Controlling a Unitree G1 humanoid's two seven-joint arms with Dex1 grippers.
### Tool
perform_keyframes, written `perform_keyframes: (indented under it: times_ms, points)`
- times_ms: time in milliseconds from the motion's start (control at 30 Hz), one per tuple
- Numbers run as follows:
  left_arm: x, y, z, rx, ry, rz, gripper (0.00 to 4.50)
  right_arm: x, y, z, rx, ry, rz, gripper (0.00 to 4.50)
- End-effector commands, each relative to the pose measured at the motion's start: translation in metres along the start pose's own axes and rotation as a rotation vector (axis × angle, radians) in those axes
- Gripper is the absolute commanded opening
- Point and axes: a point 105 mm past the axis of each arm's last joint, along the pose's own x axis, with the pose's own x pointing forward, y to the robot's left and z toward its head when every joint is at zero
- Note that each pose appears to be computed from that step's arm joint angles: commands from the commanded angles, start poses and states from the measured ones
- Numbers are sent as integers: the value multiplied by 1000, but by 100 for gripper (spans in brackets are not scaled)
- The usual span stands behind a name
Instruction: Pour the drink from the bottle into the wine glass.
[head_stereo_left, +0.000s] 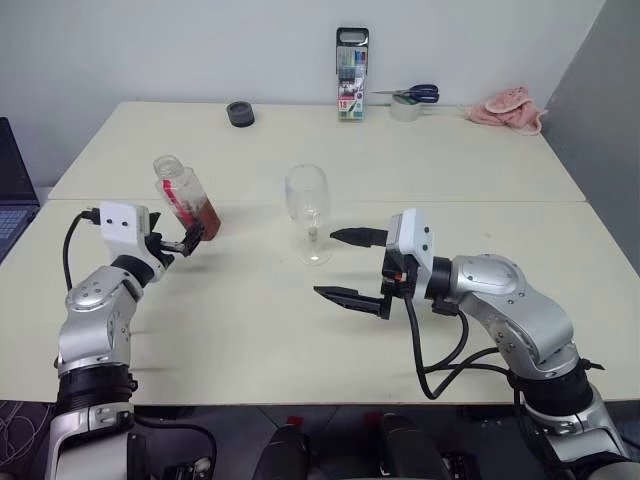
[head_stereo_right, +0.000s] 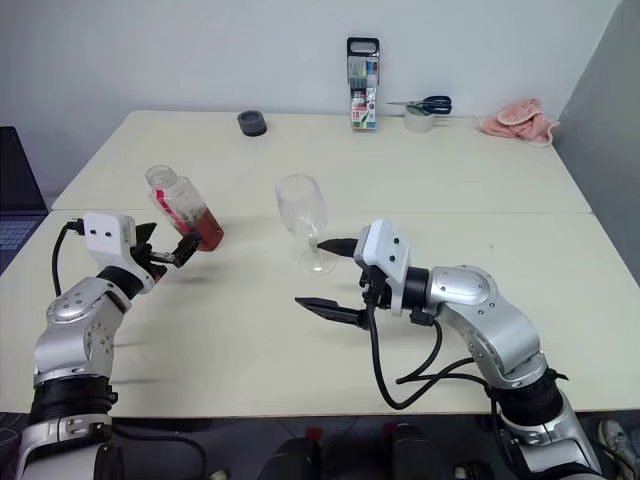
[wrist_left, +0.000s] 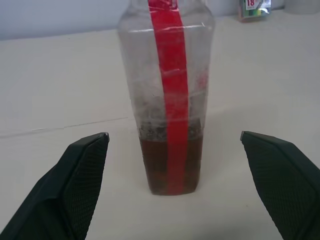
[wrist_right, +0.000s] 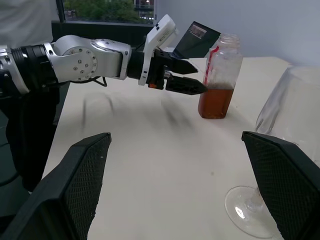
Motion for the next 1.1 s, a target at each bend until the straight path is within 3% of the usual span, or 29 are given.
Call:
perform_keyframes:
  times_ms: [33, 767, 867, 1100]
  points:
    - [3, 9, 14, 36, -34, 5, 450, -1, 2, 16, -47, -42, 7, 447]
    - [31, 13, 23, 81, -29, -65, 450, 6, -8, 40, -95, -128, -42, 447]
    - [34, 12, 24, 78, -38, -70, 388, 6, -8, 41, -94, -130, -44, 450]
    - [39, 8, 28, 63, -60, -87, 180, 7, -8, 42, -97, -131, -50, 450]
